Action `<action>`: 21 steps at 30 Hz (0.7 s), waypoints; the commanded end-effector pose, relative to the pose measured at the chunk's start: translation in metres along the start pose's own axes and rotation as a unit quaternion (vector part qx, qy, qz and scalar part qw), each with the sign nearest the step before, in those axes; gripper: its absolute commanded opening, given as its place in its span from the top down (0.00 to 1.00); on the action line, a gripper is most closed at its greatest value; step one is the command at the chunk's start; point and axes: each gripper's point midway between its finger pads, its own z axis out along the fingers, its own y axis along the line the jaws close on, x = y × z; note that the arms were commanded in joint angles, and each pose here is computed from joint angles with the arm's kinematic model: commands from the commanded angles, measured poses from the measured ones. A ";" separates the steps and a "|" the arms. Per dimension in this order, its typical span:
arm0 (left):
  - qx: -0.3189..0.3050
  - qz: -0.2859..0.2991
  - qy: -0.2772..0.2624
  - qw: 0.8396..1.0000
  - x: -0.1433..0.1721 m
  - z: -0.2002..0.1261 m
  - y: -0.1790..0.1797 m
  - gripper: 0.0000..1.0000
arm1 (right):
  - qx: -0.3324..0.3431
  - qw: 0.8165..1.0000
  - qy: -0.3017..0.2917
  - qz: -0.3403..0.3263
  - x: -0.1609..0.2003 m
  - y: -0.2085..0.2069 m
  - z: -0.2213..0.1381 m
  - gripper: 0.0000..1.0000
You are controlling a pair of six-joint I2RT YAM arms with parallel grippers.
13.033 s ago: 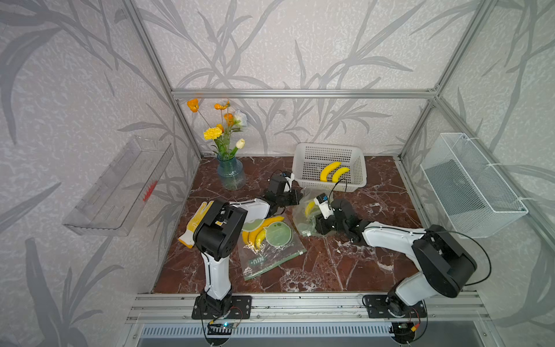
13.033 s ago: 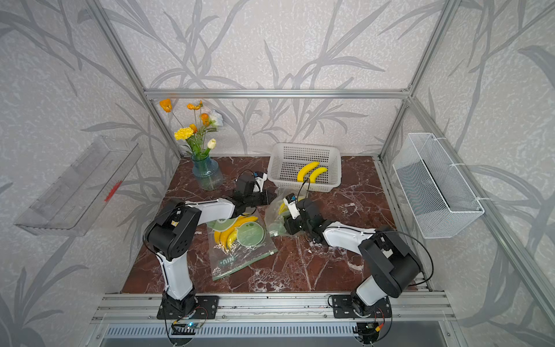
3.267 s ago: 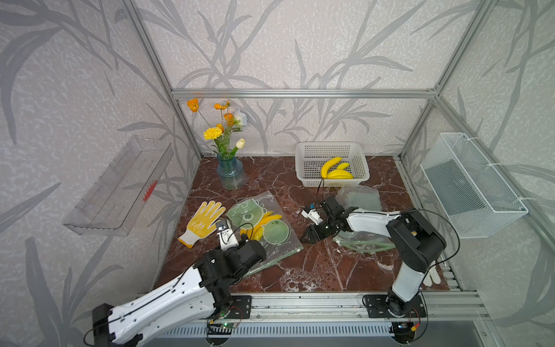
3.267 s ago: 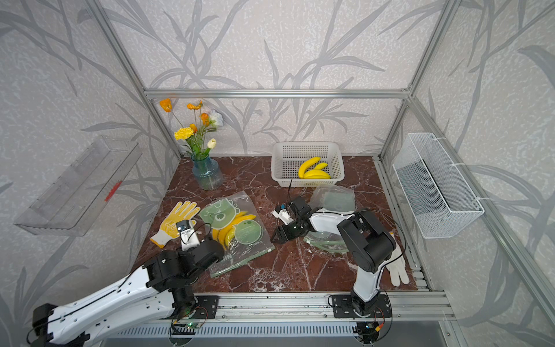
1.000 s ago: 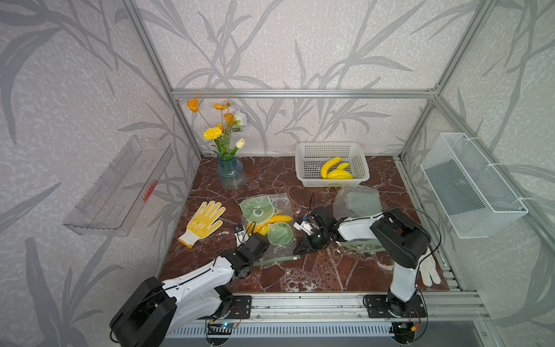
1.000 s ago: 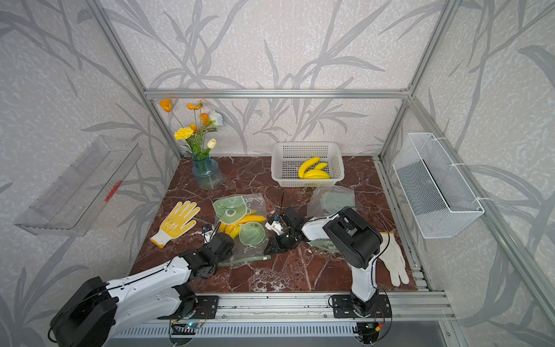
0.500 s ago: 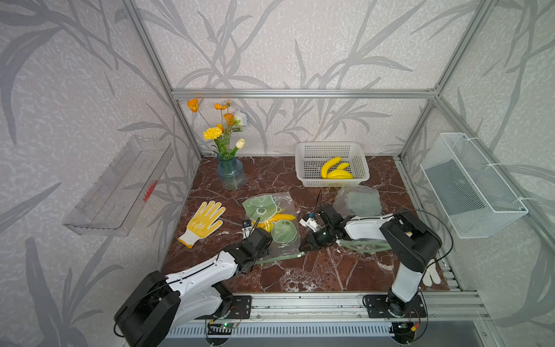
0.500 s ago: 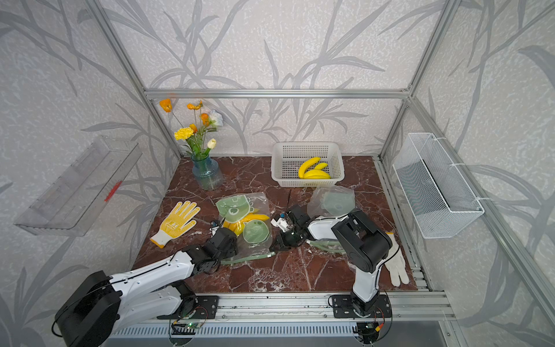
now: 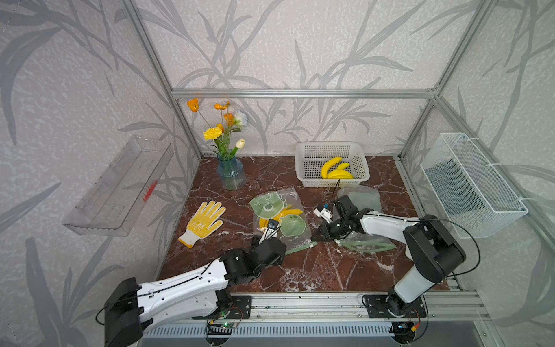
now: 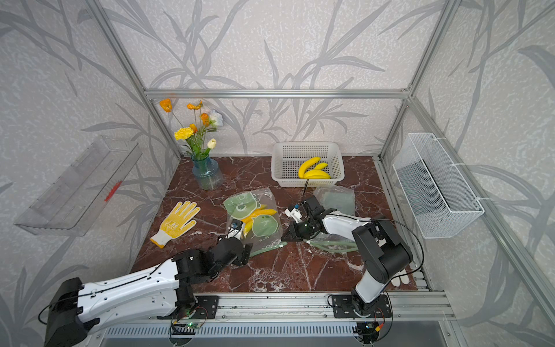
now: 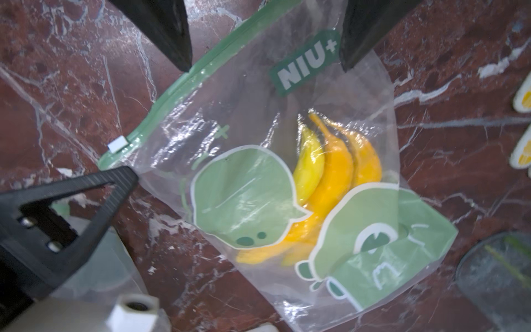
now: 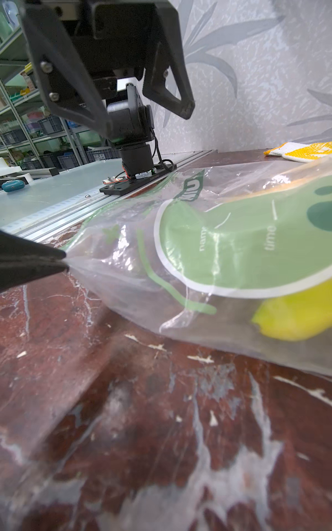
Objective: Open the zip-top bag and take out the banana
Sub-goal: Pick up the zipper food storage bag at the center of the board.
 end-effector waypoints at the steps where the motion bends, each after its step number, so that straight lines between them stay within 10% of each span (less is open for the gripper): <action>1: -0.017 0.122 -0.025 0.992 -0.015 0.002 -0.024 0.21 | -0.009 1.000 0.008 0.002 0.010 0.006 -0.004 0.98; 21: 0.010 0.350 -0.013 0.937 0.011 0.036 -0.101 0.19 | -0.021 1.000 -0.014 0.007 0.005 0.012 -0.016 0.98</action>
